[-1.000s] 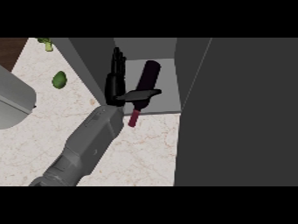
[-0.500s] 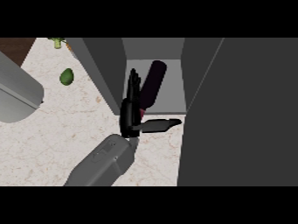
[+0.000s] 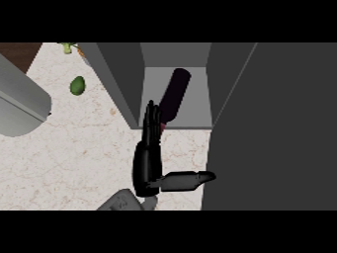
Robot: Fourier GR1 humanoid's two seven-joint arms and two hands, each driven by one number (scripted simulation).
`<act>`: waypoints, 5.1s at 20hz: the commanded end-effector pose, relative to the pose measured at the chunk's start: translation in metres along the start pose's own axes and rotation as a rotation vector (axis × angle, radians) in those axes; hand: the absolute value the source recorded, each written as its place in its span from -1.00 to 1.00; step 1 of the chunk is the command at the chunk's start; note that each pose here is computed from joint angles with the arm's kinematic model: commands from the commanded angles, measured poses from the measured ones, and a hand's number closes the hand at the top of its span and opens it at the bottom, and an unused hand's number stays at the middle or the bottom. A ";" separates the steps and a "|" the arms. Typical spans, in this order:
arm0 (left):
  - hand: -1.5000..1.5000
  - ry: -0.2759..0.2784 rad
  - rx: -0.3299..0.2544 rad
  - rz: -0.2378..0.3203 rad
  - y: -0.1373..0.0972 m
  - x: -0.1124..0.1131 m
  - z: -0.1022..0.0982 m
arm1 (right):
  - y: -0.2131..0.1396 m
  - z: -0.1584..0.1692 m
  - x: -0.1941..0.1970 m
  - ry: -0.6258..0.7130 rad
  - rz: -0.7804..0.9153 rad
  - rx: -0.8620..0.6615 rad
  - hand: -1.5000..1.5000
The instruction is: Pick up the wine, place it into the cabinet and close the cabinet
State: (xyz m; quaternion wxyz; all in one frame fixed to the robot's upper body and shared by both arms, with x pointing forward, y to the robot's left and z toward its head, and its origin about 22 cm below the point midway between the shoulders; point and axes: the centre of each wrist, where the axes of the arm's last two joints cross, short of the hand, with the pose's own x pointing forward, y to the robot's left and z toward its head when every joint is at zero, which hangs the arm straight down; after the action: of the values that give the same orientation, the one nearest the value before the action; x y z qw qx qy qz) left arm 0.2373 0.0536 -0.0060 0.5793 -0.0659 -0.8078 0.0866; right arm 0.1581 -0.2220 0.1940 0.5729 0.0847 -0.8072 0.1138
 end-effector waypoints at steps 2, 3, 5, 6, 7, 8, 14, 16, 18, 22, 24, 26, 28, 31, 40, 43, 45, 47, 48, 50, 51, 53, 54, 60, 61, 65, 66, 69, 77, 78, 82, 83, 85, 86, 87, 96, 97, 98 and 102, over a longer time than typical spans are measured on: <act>-1.00 -0.036 0.053 -0.028 0.016 0.024 0.020 | 0.012 0.013 0.011 -0.031 -0.030 0.008 -1.00; -1.00 -0.004 0.059 -0.027 0.011 0.024 0.024 | 0.013 0.023 0.018 -0.047 -0.017 0.022 -1.00; -1.00 -0.019 0.058 -0.024 0.025 0.030 0.036 | 0.008 0.009 0.015 -0.030 -0.039 0.033 -1.00; -1.00 -0.035 0.077 -0.013 0.018 0.043 0.044 | -0.007 0.019 0.000 -0.029 -0.021 0.034 -1.00; -1.00 -0.036 0.097 0.018 0.008 0.052 0.033 | -0.001 0.023 0.021 -0.032 -0.038 0.032 -1.00; -1.00 -0.024 0.059 0.031 0.019 0.060 0.040 | -0.008 0.015 0.007 -0.017 -0.020 0.036 -1.00; -1.00 -0.004 -0.046 0.039 0.053 0.069 0.065 | -0.004 0.013 0.009 0.015 -0.083 0.117 -1.00; -1.00 -0.014 -0.053 0.039 0.059 0.092 0.077 | 0.011 0.011 0.015 0.020 -0.079 0.161 1.00; -1.00 -0.015 -0.070 0.053 0.071 0.100 0.074 | 0.012 0.023 0.020 0.058 -0.043 0.211 1.00; -1.00 -0.016 -0.109 0.038 0.084 0.094 0.075 | 0.010 0.019 0.007 0.029 -0.014 0.228 1.00; -1.00 -0.015 -0.100 0.032 0.089 0.096 0.072 | 0.014 0.023 0.011 0.011 0.006 0.226 1.00; -1.00 -0.024 -0.107 0.039 0.107 0.134 0.074 | 0.009 0.020 0.010 0.044 -0.036 0.268 1.00; -1.00 -0.023 -0.094 0.027 0.118 0.119 0.080 | 0.022 0.023 0.011 0.106 -0.120 0.320 1.00; -1.00 -0.049 -0.064 0.021 0.128 0.131 0.061 | 0.030 0.035 0.006 0.171 -0.189 0.335 1.00; -1.00 -0.094 -0.027 0.015 0.166 0.154 0.064 | 0.061 0.034 0.015 0.113 -0.148 0.551 1.00; -1.00 -0.076 0.003 0.015 0.192 0.138 0.059 | 0.073 0.043 0.018 0.116 -0.171 0.581 1.00; -1.00 -0.094 -0.011 0.006 0.204 0.162 0.056 | 0.091 0.032 0.012 0.108 -0.191 0.599 1.00; -1.00 -0.086 -0.020 -0.007 0.214 0.153 0.057 | 0.084 0.045 0.026 0.124 -0.190 0.606 1.00; -1.00 -0.053 0.008 -0.009 0.213 0.149 0.073 | 0.106 0.040 0.018 0.109 -0.223 0.591 1.00; -1.00 -0.066 -0.019 -0.012 0.224 0.160 0.065 | 0.109 0.042 0.027 0.115 -0.221 0.611 1.00; -1.00 -0.083 -0.011 -0.010 0.229 0.167 0.045 | 0.116 0.044 0.025 0.118 -0.238 0.621 1.00; -1.00 -0.049 -0.024 -0.008 0.221 0.162 0.059 | 0.129 0.041 0.022 0.127 -0.243 0.608 1.00; -1.00 -0.057 -0.036 -0.004 0.236 0.173 0.059 | 0.117 0.044 0.028 0.119 -0.244 0.609 1.00; -1.00 -0.055 -0.055 -0.006 0.248 0.177 0.050 | 0.139 0.034 0.017 0.087 -0.199 0.561 1.00; -1.00 -0.064 -0.017 -0.015 0.255 0.170 0.050 | 0.140 0.029 0.016 0.078 -0.190 0.561 1.00; -1.00 -0.049 -0.026 0.030 0.241 0.171 0.049 | 0.157 0.024 0.016 0.036 -0.155 0.523 1.00; -1.00 -0.059 -0.034 0.035 0.243 0.176 0.035 | 0.163 0.016 0.011 0.032 -0.132 0.523 1.00; -1.00 -0.030 -0.054 0.035 0.240 0.175 0.036 | 0.166 0.011 0.019 0.044 -0.118 0.492 1.00; -1.00 -0.057 -0.070 0.066 0.231 0.181 0.024 | 0.171 -0.036 0.021 0.046 -0.140 0.481 1.00; -1.00 -0.040 -0.077 0.080 0.229 0.171 0.028 | 0.176 -0.044 0.018 0.054 -0.139 0.486 1.00; -1.00 -0.036 -0.064 0.079 0.224 0.175 0.028 | 0.183 -0.072 0.029 0.039 -0.125 0.463 1.00; -1.00 -0.046 -0.059 0.082 0.223 0.176 0.019 | 0.185 -0.083 0.026 0.030 -0.162 0.456 1.00; -1.00 -0.050 -0.050 0.087 0.220 0.177 0.021 | 0.197 -0.102 0.038 0.014 -0.118 0.441 1.00; -1.00 -0.043 -0.050 0.077 0.232 0.156 0.031 | 0.193 -0.121 0.040 0.017 -0.115 0.419 1.00; -1.00 -0.062 -0.046 0.071 0.232 0.173 0.014 | 0.200 -0.135 0.040 0.015 -0.085 0.417 1.00; -1.00 -0.066 -0.028 0.050 0.235 0.181 0.021 | 0.201 -0.210 0.037 -0.040 0.080 0.295 1.00; -1.00 -0.066 -0.038 0.058 0.231 0.178 0.015 | 0.193 -0.231 0.032 -0.022 0.085 0.283 1.00; -1.00 -0.057 -0.027 0.071 0.224 0.159 0.024 | 0.195 -0.229 0.031 -0.023 0.082 0.280 1.00; -1.00 -0.052 -0.044 0.061 0.230 0.162 0.033 | 0.185 -0.247 0.004 0.021 0.061 0.257 1.00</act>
State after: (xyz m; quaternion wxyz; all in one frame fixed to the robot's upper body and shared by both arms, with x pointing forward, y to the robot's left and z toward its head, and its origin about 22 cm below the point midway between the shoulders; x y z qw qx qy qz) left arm 0.1610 0.3110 0.0900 0.5524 -0.0994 -0.8225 0.0921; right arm 0.3083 0.0221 0.2645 0.5486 0.1409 -0.7867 0.2456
